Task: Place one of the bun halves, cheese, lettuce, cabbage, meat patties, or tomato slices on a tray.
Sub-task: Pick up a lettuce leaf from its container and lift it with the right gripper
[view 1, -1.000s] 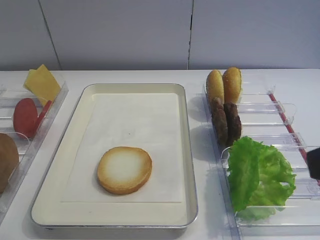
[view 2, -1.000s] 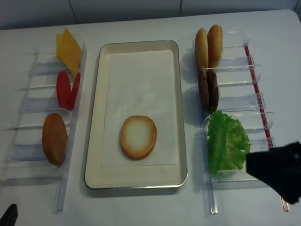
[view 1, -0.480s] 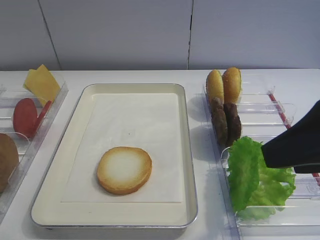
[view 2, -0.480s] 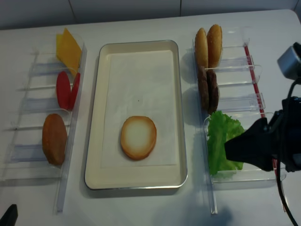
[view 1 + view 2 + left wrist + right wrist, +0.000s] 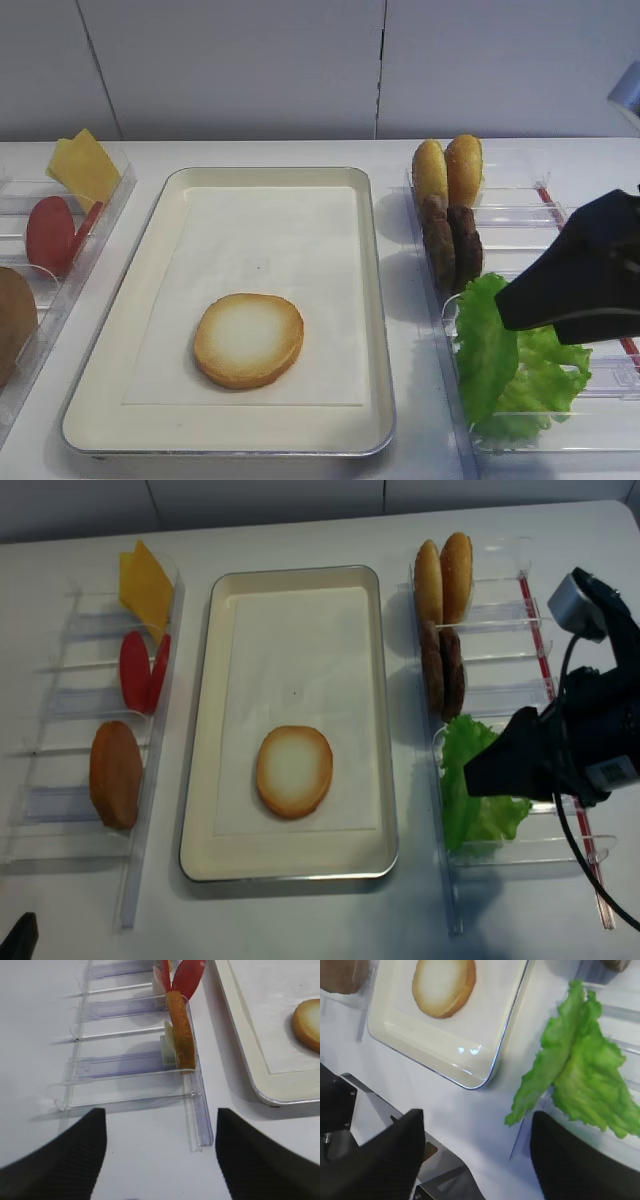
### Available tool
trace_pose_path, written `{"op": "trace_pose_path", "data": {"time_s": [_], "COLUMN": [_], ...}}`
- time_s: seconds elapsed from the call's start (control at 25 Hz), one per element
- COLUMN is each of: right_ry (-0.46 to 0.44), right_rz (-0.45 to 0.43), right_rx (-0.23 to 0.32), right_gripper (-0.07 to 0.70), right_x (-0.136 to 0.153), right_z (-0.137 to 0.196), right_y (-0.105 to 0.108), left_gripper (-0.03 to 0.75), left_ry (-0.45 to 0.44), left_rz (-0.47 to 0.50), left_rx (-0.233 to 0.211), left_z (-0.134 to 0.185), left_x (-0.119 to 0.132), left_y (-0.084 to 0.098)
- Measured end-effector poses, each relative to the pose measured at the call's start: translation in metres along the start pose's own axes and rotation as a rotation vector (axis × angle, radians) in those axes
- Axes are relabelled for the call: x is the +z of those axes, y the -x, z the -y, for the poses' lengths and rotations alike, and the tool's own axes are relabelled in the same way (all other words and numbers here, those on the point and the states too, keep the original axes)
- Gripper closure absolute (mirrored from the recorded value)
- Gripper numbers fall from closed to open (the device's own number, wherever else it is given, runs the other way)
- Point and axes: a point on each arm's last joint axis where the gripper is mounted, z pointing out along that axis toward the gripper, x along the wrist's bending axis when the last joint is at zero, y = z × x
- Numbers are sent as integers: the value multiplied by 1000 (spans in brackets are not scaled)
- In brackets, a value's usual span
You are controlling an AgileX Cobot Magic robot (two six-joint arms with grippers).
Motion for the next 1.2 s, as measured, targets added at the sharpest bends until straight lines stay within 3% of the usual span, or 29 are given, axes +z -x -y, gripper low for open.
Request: {"op": "trace_pose_path", "data": {"time_s": [0.24, 0.48, 0.68, 0.88, 1.2], "right_ry": [-24, -62, -133, -122, -103], "right_rz": [7, 60, 215, 209, 195], "right_rx": [14, -81, -29, 26, 42], "right_gripper": [153, 153, 153, 161, 262], "right_x": [10, 25, 37, 43, 44], "right_z": [-7, -22, -26, -30, -32], "right_y": [10, -5, 3, 6, 5], "left_gripper": [244, 244, 244, 244, 244], "left_ry": [0, 0, 0, 0, 0], "left_rz": [0, 2, 2, 2, 2], "left_rx": [2, 3, 3, 2, 2], "left_z": [0, 0, 0, 0, 0], "left_x": [0, 0, 0, 0, 0], "left_y": [0, 0, 0, 0, 0]}}
